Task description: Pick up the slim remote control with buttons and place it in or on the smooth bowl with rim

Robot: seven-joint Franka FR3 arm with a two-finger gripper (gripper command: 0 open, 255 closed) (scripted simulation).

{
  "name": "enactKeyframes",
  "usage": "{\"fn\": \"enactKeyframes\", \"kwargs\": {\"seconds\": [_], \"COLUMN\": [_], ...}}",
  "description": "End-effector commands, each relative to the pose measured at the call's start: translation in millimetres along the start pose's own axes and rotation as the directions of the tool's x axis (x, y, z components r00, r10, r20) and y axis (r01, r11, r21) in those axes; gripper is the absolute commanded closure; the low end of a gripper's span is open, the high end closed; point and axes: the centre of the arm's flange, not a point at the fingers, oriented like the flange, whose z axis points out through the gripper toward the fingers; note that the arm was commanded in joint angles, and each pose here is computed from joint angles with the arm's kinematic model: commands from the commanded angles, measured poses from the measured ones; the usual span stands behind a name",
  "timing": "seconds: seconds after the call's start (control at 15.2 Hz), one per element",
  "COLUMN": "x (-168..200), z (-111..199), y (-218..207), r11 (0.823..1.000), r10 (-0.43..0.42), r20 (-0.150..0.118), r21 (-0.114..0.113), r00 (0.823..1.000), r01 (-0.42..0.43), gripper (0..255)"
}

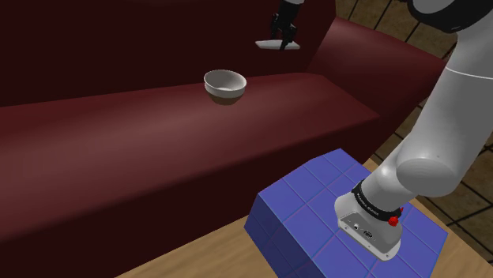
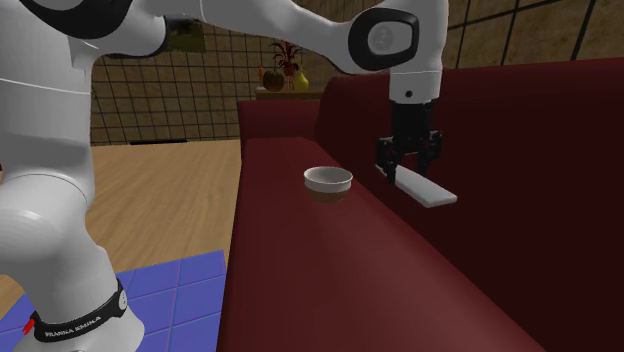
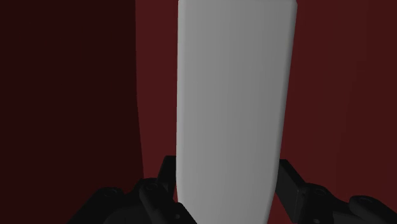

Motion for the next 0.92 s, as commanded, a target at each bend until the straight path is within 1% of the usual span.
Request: {"fn": "enactKeyframes", "kwargs": {"seconds": [0.0, 0.86], "x": [13, 176], "z": [-4, -8], "y": [-3, -55], "r11": [1.000, 1.000], "r10": [0.000, 0.000], "r20": [0.000, 0.000], "r21": [0.000, 0.000], "r00": [1.000, 1.000], "r01": [0.000, 0.000], "gripper": [255, 255]}}
